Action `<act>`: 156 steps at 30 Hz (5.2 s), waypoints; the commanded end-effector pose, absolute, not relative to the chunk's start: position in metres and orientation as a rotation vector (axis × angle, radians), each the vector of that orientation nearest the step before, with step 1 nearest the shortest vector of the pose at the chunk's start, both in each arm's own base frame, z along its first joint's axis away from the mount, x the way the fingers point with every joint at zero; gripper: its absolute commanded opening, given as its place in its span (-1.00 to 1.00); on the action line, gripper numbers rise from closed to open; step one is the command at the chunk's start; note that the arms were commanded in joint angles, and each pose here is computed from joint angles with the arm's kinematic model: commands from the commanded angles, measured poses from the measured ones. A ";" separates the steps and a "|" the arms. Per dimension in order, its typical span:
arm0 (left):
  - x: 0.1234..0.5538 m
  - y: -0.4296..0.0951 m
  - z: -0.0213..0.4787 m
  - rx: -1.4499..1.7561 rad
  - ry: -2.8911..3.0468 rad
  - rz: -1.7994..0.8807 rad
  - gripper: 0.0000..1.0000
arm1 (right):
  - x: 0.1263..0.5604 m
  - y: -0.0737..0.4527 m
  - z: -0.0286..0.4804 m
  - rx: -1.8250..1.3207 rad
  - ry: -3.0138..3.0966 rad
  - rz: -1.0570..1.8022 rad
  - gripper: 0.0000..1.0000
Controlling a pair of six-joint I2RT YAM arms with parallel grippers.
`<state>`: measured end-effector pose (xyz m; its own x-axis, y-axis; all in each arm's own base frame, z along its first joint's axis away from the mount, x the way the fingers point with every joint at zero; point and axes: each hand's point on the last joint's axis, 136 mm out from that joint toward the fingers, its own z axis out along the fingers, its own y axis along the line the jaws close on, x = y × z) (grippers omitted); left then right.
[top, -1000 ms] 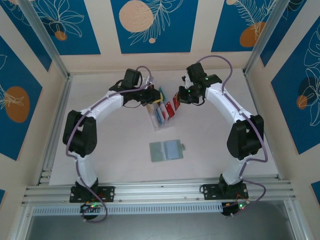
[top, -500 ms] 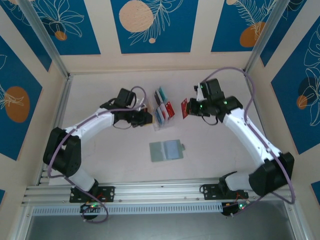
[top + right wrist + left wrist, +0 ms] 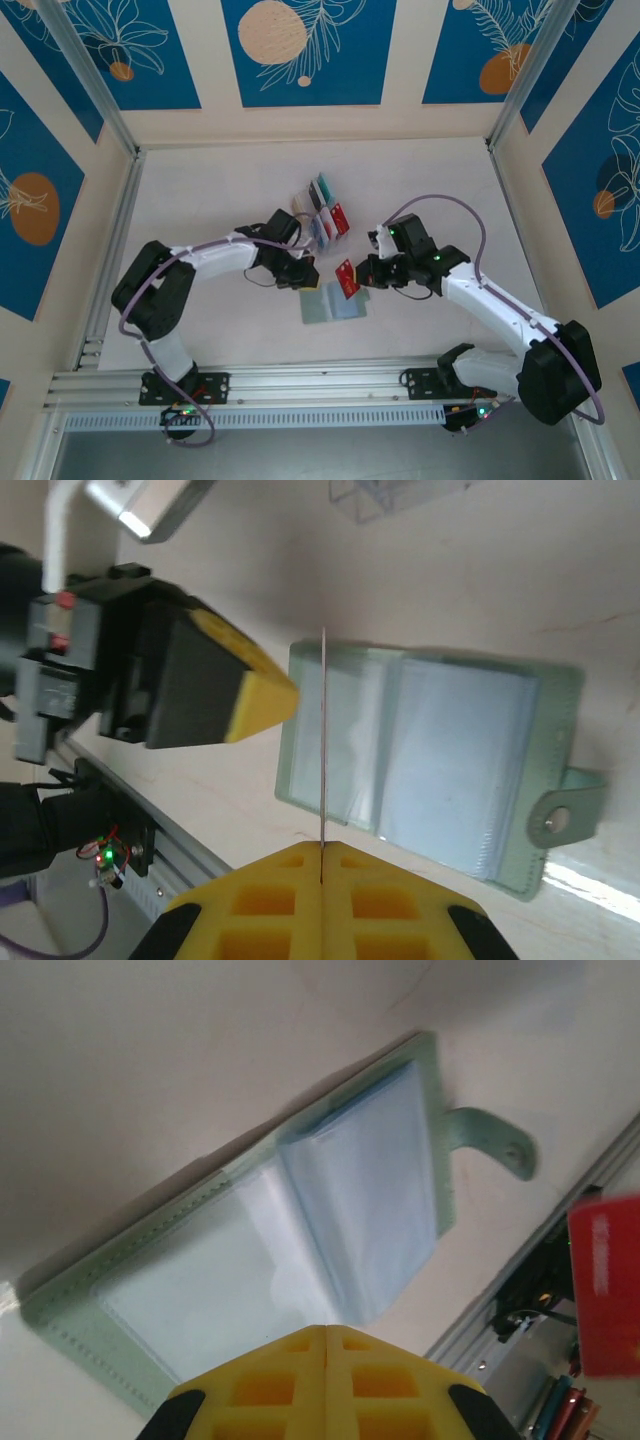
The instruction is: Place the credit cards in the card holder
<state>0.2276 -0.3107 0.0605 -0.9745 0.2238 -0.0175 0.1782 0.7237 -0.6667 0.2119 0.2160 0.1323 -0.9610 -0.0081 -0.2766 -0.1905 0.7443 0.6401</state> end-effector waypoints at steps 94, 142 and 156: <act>0.199 -0.279 -0.006 -0.306 -2.901 0.846 -1.00 | 0.214 0.257 0.030 0.034 2.876 1.246 -1.00; 0.184 -0.266 -0.006 -0.217 -2.900 0.927 -1.00 | 0.199 0.274 0.013 0.003 2.949 1.135 -0.95; 0.181 -0.263 -0.011 -0.203 -2.908 0.895 -1.00 | 0.195 0.282 0.013 -0.055 2.978 1.043 -0.73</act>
